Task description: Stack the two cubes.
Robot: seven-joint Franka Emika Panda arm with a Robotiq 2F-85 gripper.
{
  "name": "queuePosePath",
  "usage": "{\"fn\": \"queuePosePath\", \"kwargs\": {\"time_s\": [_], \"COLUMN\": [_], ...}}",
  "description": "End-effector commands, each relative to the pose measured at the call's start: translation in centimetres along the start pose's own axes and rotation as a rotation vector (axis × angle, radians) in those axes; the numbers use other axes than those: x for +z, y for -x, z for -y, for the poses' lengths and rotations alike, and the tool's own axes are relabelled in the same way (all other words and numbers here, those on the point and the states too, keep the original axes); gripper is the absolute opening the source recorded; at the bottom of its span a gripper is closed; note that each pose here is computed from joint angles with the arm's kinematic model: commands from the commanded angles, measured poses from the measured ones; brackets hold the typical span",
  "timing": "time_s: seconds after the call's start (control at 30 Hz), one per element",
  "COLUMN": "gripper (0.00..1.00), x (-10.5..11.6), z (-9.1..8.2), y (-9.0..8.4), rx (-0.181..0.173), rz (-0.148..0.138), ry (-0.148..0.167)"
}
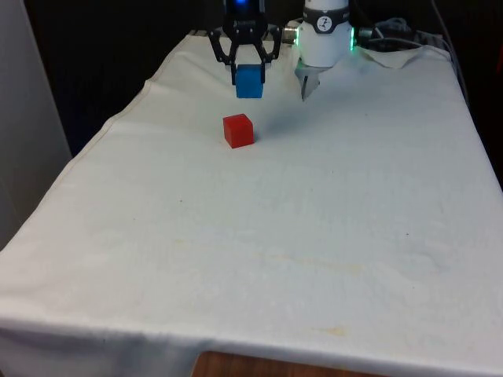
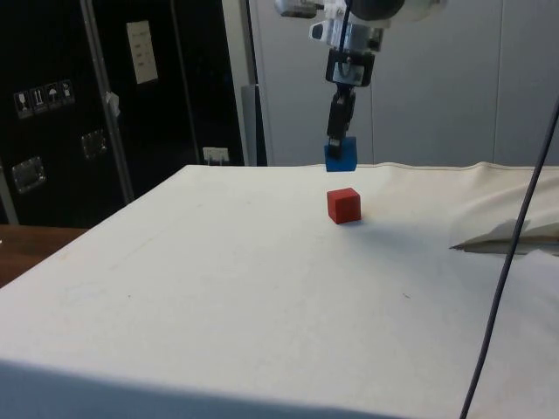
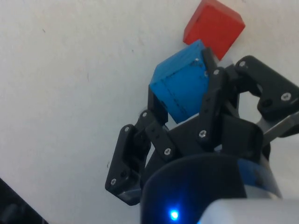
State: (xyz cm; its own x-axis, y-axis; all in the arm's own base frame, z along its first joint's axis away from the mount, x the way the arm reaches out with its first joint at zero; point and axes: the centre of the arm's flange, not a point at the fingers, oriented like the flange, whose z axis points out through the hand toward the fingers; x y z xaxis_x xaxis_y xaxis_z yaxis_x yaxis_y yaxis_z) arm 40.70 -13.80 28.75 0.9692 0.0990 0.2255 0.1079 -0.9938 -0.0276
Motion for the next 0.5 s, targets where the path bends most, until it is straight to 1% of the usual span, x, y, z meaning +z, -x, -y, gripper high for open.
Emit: {"fn": "queuePosePath", "kwargs": {"time_s": [0.0, 0.03, 0.27, 0.3, 0.33, 0.47], "gripper": [0.01, 0.01, 0.01, 0.01, 0.01, 0.01], "x": [0.1, 0.2, 1.4, 1.7, 1.6, 2.0], "z": [0.0, 0.2, 0.4, 0.0, 0.4, 0.5], "y": [0.0, 0.1, 0.3, 0.4, 0.4, 0.5], "rx": [0.003, 0.008, 0.025, 0.023, 0.030, 0.040], "rz": [-0.002, -0.021, -0.030, -0.008, -0.034, -0.039], "ry": [0.002, 0.004, 0.019, 0.022, 0.023, 0.031]}}
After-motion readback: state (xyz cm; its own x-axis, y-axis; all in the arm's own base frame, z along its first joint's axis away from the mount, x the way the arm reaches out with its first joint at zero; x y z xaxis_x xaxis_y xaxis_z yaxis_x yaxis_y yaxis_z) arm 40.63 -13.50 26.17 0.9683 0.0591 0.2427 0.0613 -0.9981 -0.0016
